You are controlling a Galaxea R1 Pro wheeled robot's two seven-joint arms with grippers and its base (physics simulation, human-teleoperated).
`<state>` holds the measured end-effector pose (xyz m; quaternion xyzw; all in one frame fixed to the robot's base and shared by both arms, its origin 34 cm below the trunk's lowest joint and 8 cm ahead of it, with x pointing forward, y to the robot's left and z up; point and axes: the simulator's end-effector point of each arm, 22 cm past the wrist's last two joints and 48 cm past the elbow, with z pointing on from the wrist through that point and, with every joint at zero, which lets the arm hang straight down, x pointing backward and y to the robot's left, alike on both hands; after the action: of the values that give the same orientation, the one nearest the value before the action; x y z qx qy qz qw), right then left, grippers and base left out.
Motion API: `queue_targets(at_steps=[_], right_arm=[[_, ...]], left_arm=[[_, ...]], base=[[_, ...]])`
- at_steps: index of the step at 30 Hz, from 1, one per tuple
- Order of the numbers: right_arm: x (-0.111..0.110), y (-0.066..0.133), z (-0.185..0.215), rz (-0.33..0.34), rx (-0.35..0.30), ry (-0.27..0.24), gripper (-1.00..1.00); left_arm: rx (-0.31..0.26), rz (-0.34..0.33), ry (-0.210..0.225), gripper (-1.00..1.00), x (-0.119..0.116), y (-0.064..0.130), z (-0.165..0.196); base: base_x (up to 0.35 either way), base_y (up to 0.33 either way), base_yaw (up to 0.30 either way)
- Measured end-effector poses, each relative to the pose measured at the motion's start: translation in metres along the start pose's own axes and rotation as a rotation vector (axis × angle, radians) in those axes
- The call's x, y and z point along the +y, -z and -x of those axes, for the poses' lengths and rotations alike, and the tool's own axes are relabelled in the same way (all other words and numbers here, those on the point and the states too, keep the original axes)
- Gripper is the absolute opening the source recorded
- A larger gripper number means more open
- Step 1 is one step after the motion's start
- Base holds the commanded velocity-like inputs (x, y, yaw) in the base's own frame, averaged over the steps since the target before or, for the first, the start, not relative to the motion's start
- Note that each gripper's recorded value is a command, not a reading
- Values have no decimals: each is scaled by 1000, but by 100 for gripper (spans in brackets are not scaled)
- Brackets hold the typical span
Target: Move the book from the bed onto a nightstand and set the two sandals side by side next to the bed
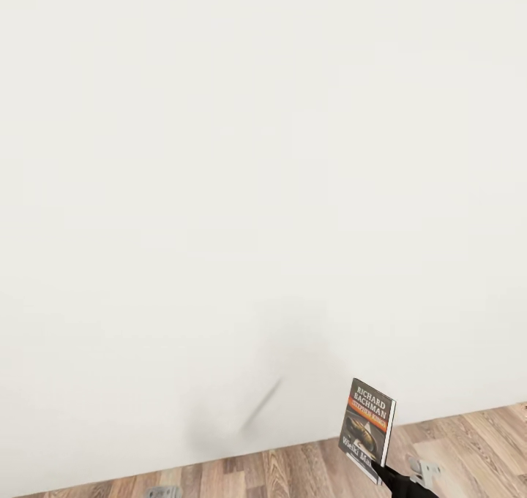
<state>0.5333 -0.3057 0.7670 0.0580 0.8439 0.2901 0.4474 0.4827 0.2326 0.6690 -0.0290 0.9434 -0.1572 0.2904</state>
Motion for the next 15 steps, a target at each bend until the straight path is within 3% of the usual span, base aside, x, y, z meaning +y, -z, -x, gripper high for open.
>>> queue_targets(at_steps=[15], right_arm=[[0, 0, -1, 0, 3, 0, -100]], left_arm=[[2, 1, 1, 100, 0, 0, -1]], base=[[3, 0, -266]])
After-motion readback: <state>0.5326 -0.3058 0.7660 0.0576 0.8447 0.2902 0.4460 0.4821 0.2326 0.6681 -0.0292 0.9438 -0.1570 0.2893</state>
